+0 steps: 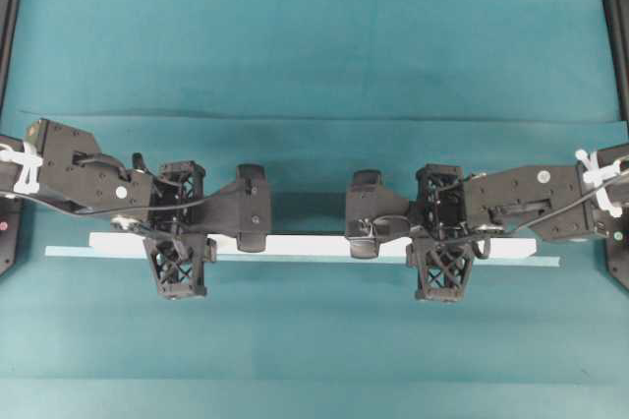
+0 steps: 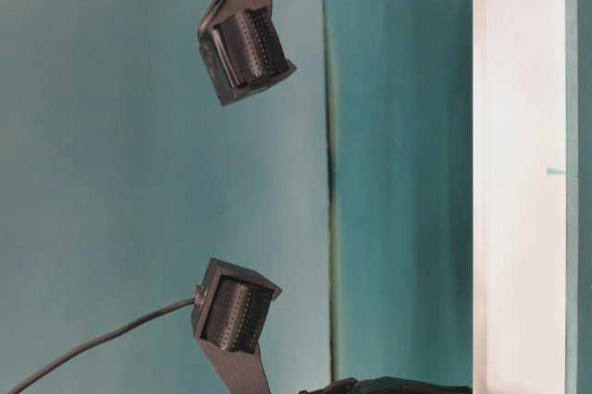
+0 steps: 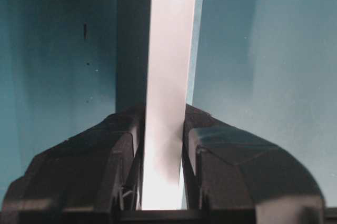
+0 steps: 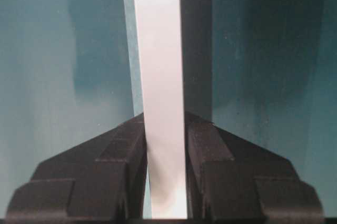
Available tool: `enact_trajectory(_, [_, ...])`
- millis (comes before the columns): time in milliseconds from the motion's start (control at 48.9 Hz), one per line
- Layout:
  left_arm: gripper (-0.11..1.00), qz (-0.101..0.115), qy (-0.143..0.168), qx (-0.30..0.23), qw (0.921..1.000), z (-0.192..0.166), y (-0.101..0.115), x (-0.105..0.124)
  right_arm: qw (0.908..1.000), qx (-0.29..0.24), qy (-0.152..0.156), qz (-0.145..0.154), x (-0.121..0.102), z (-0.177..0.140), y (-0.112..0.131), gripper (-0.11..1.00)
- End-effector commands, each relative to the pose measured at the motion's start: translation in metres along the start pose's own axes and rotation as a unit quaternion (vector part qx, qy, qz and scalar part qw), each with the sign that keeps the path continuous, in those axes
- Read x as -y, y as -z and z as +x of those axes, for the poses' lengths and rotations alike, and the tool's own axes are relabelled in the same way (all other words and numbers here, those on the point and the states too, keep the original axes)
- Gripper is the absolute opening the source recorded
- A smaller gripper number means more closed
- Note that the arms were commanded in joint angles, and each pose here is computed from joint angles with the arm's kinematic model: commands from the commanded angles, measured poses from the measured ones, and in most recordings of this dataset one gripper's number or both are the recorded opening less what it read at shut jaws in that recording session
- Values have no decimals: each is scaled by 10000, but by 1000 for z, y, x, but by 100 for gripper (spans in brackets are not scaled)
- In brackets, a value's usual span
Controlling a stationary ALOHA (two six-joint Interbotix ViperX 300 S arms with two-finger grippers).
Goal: Lift a wooden board with both hands.
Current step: 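Lower the held board back onto the table with both grippers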
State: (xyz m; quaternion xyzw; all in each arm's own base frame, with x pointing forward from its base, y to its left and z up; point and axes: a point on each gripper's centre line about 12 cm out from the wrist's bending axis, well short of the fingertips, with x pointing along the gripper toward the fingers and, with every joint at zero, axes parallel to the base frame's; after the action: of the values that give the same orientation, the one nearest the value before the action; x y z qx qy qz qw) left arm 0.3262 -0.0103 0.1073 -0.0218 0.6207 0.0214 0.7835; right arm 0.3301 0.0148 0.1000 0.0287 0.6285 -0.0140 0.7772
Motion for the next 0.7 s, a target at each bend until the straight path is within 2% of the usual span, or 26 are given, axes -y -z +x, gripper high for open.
enact_trajectory(0, [18,-7,-6,-23,10000,0,2,-1,10000,48,14,25,3,4,-1,21])
enact_trajectory(491, [18,3,26,190,9998,-2,-4,0,9999,79,10,83,5,4,-2,24])
enact_trajectory(532, [18,8,18,191,9998,-2,-4,-1,9999,79,11,113,6,4,-2,31])
enact_trajectory(634, [18,-43,28,197,9998,-3,-4,0,9999,49,17,159,7,4,-1,61])
enact_trajectory(675, [24,-38,18,191,9998,-3,-4,-1,9998,26,19,175,7,4,-1,72])
